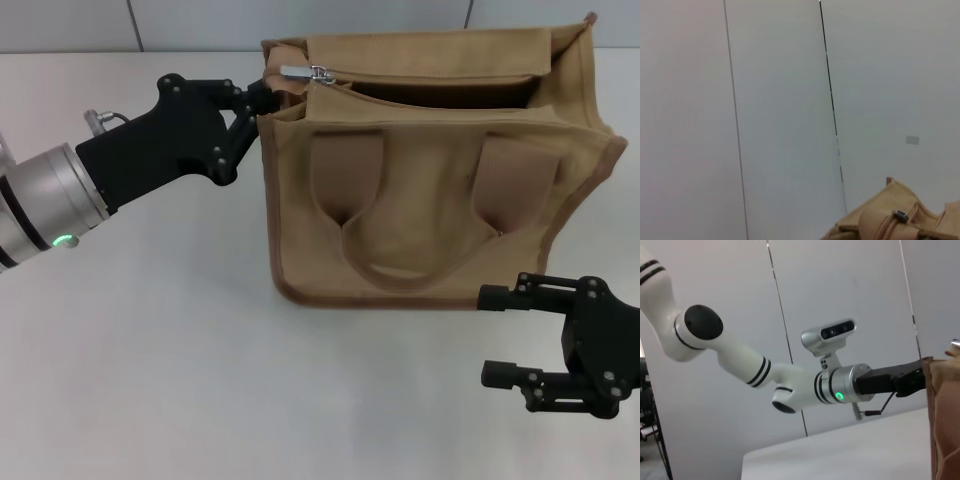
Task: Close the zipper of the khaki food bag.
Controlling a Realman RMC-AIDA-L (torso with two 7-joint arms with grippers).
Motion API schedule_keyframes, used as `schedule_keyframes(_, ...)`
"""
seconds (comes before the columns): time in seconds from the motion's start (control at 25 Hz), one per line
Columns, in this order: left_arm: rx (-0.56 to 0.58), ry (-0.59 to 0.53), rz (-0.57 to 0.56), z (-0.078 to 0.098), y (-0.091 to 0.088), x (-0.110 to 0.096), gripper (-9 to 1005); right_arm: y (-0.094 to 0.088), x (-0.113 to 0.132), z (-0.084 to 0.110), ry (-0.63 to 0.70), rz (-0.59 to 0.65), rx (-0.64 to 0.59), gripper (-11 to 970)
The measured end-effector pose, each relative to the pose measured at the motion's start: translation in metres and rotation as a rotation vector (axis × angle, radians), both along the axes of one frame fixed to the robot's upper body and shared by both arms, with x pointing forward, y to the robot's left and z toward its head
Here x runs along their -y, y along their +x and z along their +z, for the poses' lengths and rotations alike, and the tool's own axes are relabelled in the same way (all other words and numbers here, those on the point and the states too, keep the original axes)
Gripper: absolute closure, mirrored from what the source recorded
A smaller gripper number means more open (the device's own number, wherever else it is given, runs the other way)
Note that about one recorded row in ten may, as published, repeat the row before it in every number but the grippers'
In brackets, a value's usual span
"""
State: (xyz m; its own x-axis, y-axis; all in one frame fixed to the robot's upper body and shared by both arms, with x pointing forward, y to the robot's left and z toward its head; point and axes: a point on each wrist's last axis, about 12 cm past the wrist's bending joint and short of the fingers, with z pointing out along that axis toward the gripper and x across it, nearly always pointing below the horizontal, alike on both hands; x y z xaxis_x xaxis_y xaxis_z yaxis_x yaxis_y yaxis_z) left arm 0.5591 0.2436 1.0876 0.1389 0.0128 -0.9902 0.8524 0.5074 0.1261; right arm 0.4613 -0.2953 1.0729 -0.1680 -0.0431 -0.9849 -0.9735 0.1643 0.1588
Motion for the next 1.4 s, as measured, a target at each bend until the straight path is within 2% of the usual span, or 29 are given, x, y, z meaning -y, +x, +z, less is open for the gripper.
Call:
schedule_keyframes(0.24, 0.020, -0.039, -0.011, 0.006, -0.001, -0.002, 977, -0.002, 0.004, 0.006, 0.058, -0.020, 0.020, 371)
schedule_keyframes(0.44, 0.045, -0.063, -0.040, 0.012, -0.002, 0.000, 975, -0.004, 0.007, 0.015, 0.173, -0.053, 0.026, 377)
schedule_keyframes(0.68, 0.051, -0.069, -0.051, 0.014, -0.002, 0.003, 972, 0.006, 0.014, 0.029, 0.292, -0.110, -0.063, 384)
schedule_keyframes(0.8, 0.053, -0.072, -0.051, 0.014, -0.002, 0.003, 971, 0.020, 0.018, 0.043, 0.335, -0.100, -0.143, 388)
schedule_keyframes(0.96, 0.051, -0.075, -0.051, 0.013, -0.002, 0.003, 969, 0.048, 0.019, 0.070, 0.333, -0.056, -0.245, 393)
schedule_keyframes(1.12, 0.048, -0.085, -0.047, 0.013, -0.002, 0.004, 967, 0.079, 0.008, 0.096, 0.240, -0.002, -0.314, 397)
schedule_keyframes(1.16, 0.048, -0.086, -0.048, 0.013, -0.002, 0.004, 967, 0.094, -0.003, 0.105, 0.173, 0.017, -0.353, 398)
schedule_keyframes(1.2, 0.048, -0.087, -0.047, 0.013, -0.002, 0.004, 967, 0.094, -0.003, 0.105, 0.173, 0.017, -0.353, 400)
schedule_keyframes(1.4, 0.050, -0.095, -0.041, 0.014, -0.002, 0.004, 964, 0.126, -0.032, 0.123, 0.010, 0.008, -0.413, 406)
